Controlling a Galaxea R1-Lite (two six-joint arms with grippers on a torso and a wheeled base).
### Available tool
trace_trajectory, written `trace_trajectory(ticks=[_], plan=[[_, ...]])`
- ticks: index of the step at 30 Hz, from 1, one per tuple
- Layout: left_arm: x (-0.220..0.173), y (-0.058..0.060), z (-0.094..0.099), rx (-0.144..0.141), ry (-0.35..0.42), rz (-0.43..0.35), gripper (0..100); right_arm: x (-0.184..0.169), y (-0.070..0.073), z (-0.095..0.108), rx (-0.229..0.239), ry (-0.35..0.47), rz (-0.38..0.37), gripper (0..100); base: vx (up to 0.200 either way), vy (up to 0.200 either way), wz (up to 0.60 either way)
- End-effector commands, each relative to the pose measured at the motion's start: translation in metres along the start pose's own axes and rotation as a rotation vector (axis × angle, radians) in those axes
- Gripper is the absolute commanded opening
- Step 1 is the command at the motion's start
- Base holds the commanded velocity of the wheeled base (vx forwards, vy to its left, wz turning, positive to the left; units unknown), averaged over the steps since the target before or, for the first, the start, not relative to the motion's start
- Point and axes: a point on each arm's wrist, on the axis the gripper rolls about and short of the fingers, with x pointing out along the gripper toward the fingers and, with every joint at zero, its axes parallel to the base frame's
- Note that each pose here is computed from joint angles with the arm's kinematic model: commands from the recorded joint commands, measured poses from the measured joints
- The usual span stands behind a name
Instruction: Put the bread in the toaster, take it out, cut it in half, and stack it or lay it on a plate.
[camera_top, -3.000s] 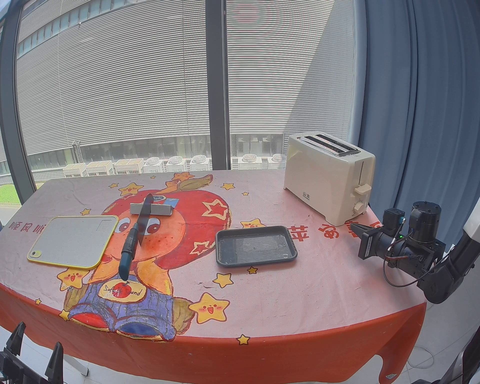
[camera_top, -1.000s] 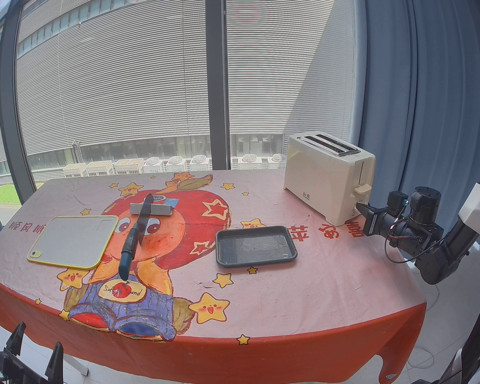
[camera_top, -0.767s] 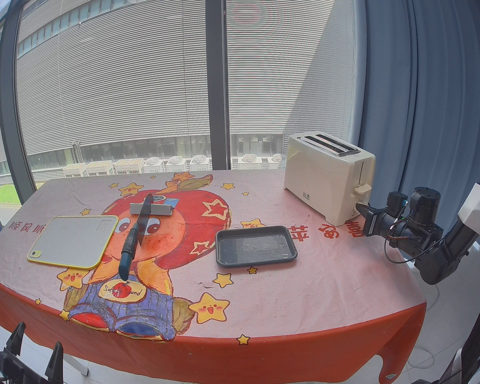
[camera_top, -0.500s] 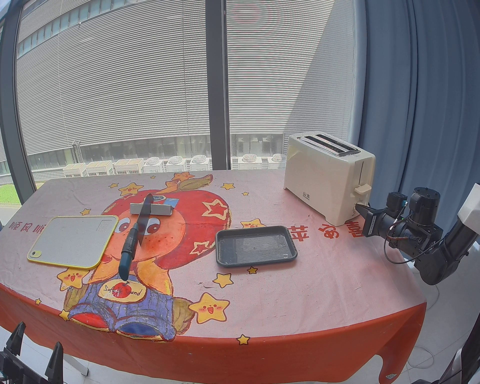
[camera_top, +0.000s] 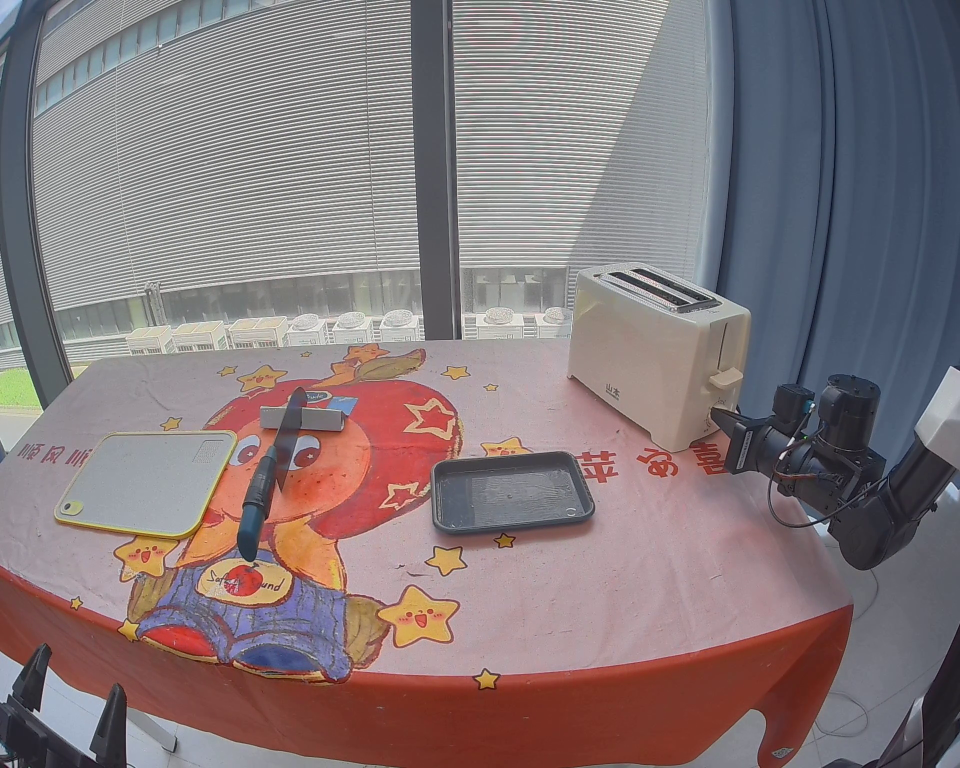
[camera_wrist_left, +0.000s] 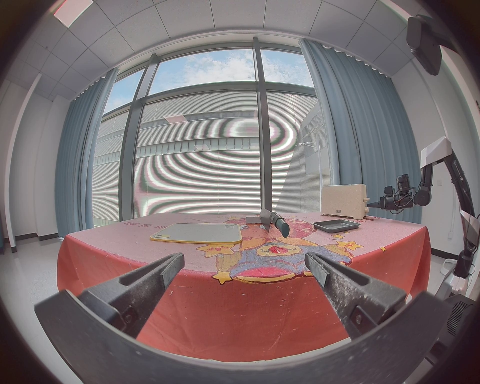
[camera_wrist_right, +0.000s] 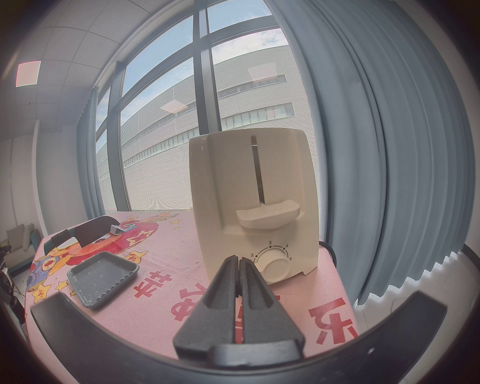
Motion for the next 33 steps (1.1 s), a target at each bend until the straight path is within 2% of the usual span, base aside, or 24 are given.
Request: trace_trajectory(ticks=[1,14,33], plan=[[0.000,0.000,-0.005,0.000,0.000,0.000,100,0.000,0.000,-0.001,0.000,0.002,0.001,0,0.000,0.000,0.00],[0.000,0.000,-0.005,0.000,0.000,0.000,100,0.002,-0.004,0.005,0.002,-0.022,-0.009,0,0.000,0.000,0.00],[0.000,0.000,-0.005,0.000,0.000,0.000,100,0.015,-0.011,-0.006,0.009,0.001,-0.037,0,0.000,0.000,0.00]])
